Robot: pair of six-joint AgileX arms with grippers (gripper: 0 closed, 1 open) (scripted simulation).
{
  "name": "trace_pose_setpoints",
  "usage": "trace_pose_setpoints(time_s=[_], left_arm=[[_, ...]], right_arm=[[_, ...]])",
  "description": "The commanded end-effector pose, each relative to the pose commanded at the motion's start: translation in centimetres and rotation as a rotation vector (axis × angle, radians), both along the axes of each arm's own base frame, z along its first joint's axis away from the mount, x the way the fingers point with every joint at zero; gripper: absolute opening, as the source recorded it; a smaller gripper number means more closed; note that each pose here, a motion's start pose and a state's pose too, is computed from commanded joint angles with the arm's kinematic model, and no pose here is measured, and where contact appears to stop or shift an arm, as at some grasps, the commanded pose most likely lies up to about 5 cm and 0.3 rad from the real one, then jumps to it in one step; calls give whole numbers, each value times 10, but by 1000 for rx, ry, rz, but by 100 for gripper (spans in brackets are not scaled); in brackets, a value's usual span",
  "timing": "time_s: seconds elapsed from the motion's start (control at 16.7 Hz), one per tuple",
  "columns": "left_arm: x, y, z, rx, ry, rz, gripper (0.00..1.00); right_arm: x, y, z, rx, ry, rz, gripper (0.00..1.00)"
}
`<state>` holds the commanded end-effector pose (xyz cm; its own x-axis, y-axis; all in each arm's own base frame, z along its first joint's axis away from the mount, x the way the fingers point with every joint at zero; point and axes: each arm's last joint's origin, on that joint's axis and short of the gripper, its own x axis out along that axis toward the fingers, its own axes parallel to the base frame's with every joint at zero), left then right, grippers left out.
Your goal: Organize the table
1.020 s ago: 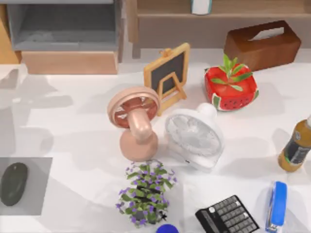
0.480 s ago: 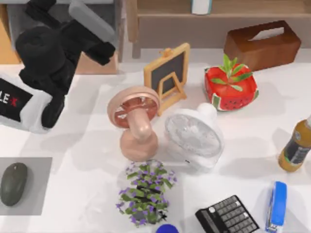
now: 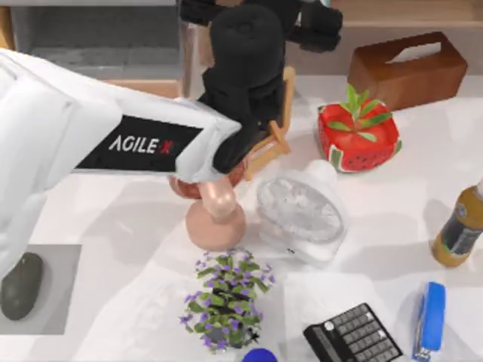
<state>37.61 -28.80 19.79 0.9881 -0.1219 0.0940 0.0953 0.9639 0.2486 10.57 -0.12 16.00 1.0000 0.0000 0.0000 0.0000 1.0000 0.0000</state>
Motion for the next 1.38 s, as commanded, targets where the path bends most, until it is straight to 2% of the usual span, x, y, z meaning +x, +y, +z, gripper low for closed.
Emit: trace_pose_setpoints(time_s=[0.24, 0.48, 0.96, 1.38], left_arm=[[19, -47, 5, -161, 58, 59, 100], [29, -73, 6, -247, 94, 90, 100], [32, -76, 7, -259, 100, 93, 100], [50, -78, 6, -259, 101, 91, 100]], right_arm=[[0, 0, 0, 0, 0, 0, 100], [0, 0, 0, 0, 0, 0, 100], [0, 0, 0, 0, 0, 0, 100], [0, 0, 0, 0, 0, 0, 100]])
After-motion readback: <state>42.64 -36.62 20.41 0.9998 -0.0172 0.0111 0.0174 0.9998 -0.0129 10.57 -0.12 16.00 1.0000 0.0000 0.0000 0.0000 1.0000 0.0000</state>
